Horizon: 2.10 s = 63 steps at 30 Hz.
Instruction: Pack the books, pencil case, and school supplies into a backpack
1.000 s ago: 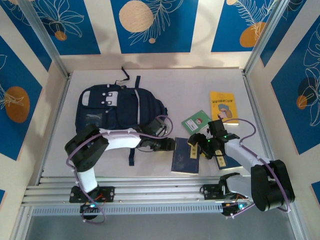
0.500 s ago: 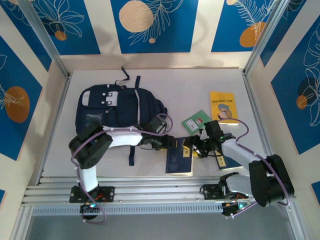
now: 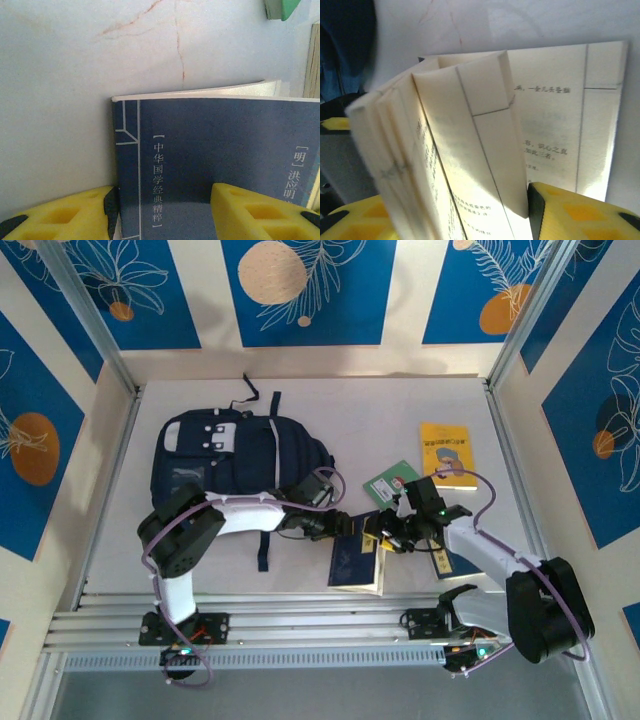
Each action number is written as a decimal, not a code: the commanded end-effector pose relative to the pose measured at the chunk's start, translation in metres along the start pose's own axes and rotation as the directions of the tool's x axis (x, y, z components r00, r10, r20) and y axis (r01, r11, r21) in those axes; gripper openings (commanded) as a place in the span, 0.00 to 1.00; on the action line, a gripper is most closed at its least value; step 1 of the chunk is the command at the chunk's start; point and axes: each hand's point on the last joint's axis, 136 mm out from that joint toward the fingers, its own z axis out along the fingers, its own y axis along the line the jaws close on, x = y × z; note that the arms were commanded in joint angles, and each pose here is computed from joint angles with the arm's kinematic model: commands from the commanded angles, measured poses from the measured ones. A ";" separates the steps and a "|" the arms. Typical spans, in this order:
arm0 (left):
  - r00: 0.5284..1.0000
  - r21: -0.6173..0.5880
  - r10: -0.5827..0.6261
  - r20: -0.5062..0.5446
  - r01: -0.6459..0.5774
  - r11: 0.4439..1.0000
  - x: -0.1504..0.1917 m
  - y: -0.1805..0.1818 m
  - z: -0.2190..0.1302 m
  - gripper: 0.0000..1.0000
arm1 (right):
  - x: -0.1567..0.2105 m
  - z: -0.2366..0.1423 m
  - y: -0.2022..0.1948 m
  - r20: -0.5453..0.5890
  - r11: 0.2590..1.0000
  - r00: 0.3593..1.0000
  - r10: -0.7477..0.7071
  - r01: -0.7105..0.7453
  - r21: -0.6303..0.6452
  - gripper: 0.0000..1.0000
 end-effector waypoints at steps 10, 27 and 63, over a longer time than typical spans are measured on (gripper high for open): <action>0.998 0.072 0.064 -0.011 -0.063 0.995 0.005 -0.022 0.016 0.52 | 0.014 -0.018 0.048 -0.026 0.987 0.995 -0.100 0.096 -0.131 0.61; 0.998 0.080 0.055 -0.010 -0.054 0.995 0.009 -0.018 0.017 0.51 | 0.009 0.000 0.045 -0.033 0.987 0.998 -0.052 0.046 -0.153 0.67; 0.971 0.220 0.071 0.229 -0.123 0.968 -0.033 -0.052 -0.163 0.69 | 0.005 -0.109 0.145 0.109 0.834 0.964 -0.241 0.263 -0.486 0.03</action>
